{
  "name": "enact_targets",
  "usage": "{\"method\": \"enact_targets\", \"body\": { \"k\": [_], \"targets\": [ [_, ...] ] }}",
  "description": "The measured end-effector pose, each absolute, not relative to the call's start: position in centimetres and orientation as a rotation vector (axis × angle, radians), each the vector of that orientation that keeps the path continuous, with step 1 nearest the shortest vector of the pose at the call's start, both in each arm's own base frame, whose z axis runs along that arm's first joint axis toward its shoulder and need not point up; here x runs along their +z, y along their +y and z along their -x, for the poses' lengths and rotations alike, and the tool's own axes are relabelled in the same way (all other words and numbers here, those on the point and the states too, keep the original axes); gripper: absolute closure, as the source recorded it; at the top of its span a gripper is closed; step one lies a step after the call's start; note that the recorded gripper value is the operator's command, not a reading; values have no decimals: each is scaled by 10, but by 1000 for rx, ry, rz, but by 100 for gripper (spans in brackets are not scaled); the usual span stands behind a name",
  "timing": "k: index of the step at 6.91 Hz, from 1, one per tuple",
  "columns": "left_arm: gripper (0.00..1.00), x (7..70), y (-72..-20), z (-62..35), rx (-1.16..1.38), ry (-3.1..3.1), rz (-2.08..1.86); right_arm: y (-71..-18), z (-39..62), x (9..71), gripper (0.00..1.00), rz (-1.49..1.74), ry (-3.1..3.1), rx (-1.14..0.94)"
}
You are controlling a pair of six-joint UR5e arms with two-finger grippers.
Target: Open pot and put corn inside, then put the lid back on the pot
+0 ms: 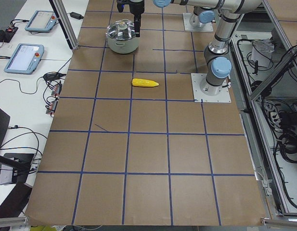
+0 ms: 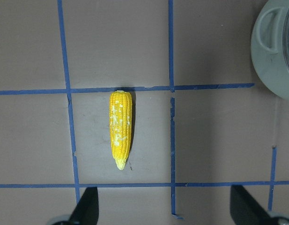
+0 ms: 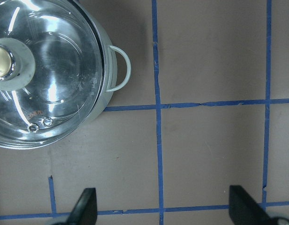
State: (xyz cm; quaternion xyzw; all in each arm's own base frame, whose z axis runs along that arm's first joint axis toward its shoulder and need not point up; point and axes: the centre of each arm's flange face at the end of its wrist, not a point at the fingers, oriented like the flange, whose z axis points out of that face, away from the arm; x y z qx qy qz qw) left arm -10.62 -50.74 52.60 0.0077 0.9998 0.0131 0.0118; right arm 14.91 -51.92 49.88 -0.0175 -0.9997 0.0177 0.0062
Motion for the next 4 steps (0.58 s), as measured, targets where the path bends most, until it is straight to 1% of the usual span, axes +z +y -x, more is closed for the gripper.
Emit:
{"method": "enact_targets", "body": {
  "k": [2,4],
  "targets": [
    [0,526,-507,108,39,3132,-23,-519,-161,501,0,26,-3121,73],
    [0,525,-507,107,40,3133,-27,-534,-179,498,1,-42,-3109,82]
  ]
}}
